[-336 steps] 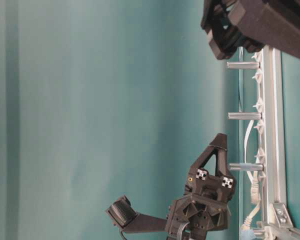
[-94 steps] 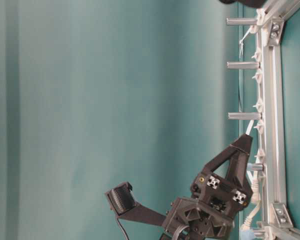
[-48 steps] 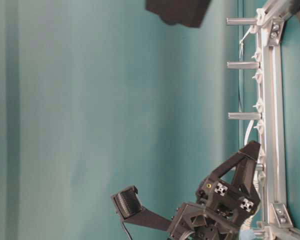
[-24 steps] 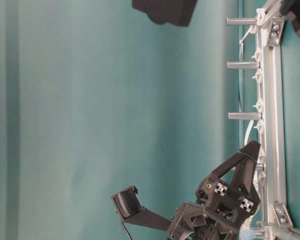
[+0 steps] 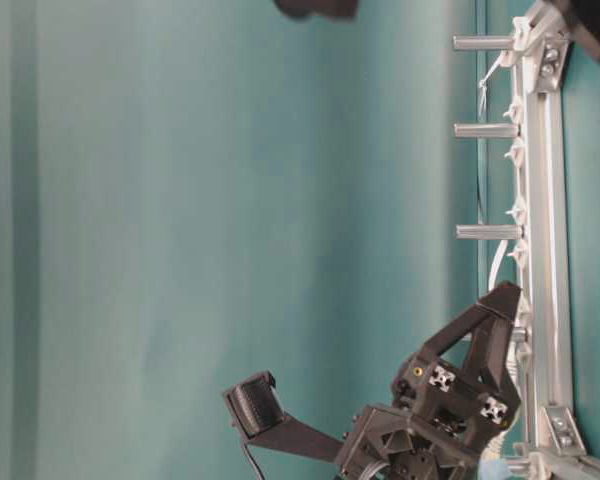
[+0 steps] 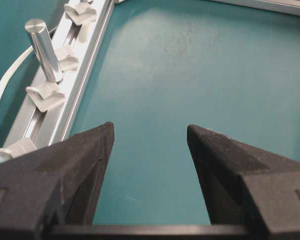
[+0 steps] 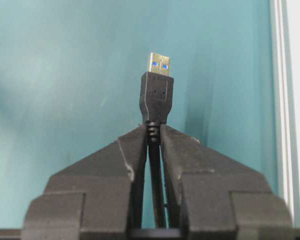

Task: Insert the wire through the string loop located on the right side.
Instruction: 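Lift the cable and carry it right toward the frame corner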

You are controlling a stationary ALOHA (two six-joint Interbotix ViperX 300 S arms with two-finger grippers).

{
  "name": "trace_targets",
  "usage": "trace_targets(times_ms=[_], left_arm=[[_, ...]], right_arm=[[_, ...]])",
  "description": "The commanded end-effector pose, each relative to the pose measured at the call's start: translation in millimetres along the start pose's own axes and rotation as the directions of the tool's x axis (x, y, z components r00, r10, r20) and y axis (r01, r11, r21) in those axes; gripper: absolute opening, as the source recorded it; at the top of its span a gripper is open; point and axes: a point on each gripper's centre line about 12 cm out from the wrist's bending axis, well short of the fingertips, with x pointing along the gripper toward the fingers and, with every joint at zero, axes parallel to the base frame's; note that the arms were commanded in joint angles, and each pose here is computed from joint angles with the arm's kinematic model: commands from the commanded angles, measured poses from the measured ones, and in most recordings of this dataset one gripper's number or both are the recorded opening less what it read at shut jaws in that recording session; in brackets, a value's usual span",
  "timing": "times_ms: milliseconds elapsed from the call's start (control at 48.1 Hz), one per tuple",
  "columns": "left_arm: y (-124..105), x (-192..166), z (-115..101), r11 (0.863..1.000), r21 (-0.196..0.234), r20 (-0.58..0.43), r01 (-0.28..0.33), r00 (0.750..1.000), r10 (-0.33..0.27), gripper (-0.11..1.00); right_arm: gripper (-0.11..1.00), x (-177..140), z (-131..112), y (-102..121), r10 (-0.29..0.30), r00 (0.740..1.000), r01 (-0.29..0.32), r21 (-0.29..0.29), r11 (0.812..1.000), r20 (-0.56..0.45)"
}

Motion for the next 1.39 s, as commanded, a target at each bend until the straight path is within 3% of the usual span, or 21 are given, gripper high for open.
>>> trace_targets(times_ms=[0,519,1371], left_arm=[[-2,0,12,1.000,-0.003,0.037,0.005,0.999,-0.005,0.65],[-2,1,11,1.000,-0.004,0.014,0.005,1.000,-0.005,0.65],[-2,1,7,1.000,-0.006,-0.029,0.004,1.000,-0.004,0.65]], right_arm=[[0.12,-17,10,3,0.020,0.999,-0.020,0.002,1.000,0.035],[0.12,-69,-23,-5,0.050,0.999,-0.050,-0.035,0.998,-0.018],[0.12,-155,-64,-44,0.086,0.995,-0.087,-0.022,0.996,-0.044]])
